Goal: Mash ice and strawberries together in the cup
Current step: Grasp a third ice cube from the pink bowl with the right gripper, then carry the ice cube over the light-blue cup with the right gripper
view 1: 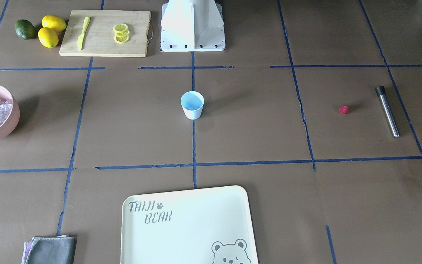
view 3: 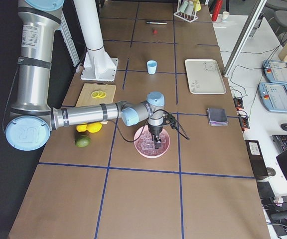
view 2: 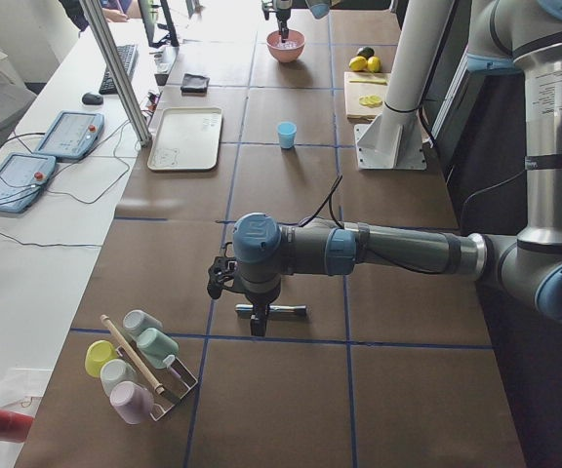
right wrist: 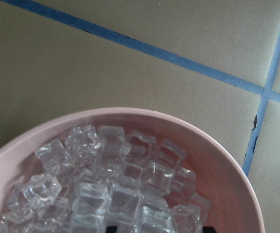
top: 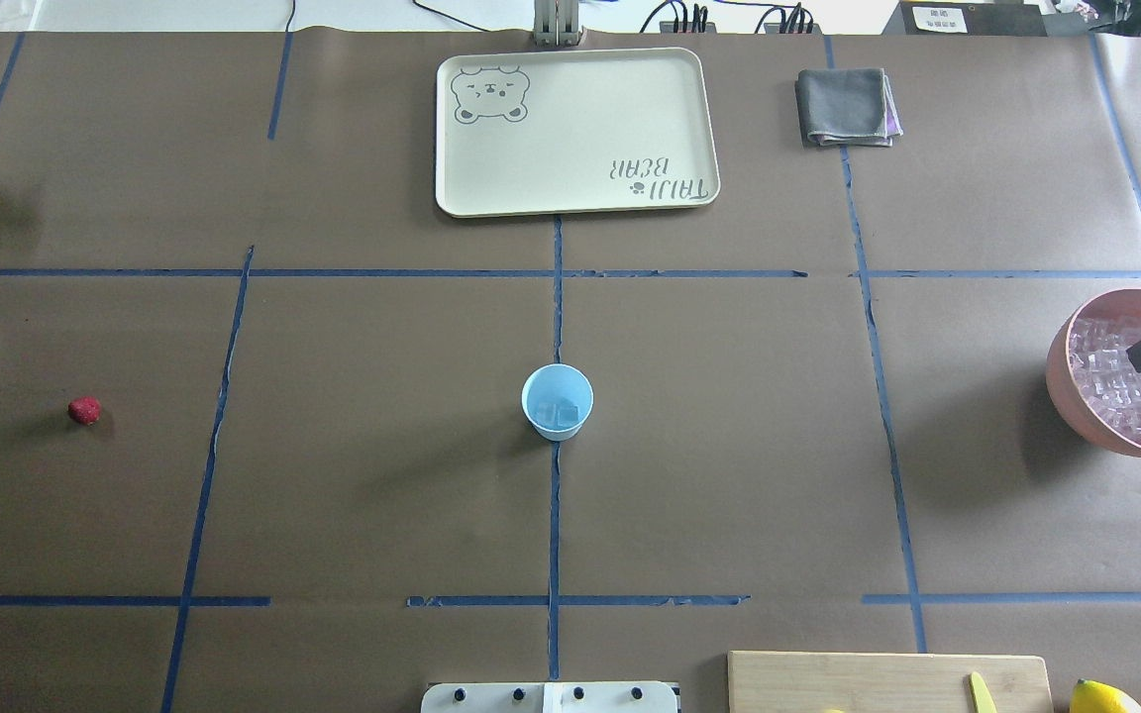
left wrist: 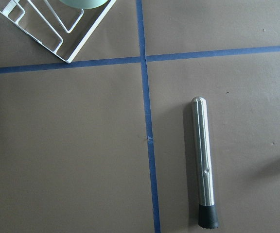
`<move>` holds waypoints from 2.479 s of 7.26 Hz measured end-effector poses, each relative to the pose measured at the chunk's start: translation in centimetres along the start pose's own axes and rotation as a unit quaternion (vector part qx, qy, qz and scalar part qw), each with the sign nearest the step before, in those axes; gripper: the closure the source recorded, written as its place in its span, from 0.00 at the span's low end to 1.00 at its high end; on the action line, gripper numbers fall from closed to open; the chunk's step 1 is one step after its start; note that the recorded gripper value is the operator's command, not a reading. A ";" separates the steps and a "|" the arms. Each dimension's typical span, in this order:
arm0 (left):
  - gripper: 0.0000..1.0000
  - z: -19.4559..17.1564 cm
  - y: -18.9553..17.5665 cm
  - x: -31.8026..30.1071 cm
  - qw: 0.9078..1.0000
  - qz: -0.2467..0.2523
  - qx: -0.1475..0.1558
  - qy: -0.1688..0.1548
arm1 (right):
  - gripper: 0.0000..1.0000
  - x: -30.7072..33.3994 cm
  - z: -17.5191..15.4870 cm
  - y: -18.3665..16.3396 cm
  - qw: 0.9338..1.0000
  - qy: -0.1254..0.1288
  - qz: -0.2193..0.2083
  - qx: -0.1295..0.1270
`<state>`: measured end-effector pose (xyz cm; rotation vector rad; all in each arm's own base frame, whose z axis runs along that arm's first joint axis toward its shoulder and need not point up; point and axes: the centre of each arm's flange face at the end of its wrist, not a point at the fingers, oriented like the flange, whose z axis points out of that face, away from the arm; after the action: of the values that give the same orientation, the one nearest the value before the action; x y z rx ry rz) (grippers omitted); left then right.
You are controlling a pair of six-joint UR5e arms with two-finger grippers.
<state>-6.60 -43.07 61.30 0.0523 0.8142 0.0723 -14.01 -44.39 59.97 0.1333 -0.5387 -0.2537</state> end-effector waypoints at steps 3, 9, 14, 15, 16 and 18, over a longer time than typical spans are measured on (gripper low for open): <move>0.00 0.0 0.0 0.0 1.000 0.000 0.000 0.000 | 0.75 0.0 0.4 -0.2 1.000 0.000 -0.001 -0.003; 0.00 -0.4 0.0 0.4 1.000 0.002 0.002 0.000 | 0.95 -3.1 -4.5 -1.3 0.999 -0.033 -0.023 0.034; 0.00 -0.5 0.0 0.5 1.000 0.003 0.004 0.000 | 1.00 -10.9 -12.1 -7.6 0.990 -0.110 -0.036 0.085; 0.00 -0.5 0.0 0.5 1.000 0.004 0.004 0.000 | 1.00 -14.7 -14.0 -10.4 0.990 -0.114 -0.038 0.075; 0.00 -0.5 0.0 0.5 1.000 0.005 0.005 0.000 | 1.00 -19.4 -16.1 -12.9 0.991 -0.109 -0.031 0.064; 0.00 -0.5 0.0 0.5 1.000 0.005 0.005 0.000 | 1.00 -29.7 -18.1 -16.5 0.994 -0.102 -0.004 0.044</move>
<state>-6.62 -43.05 60.54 0.0658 0.8135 0.0776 -32.49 -51.06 26.87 0.1972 -0.7534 -0.2526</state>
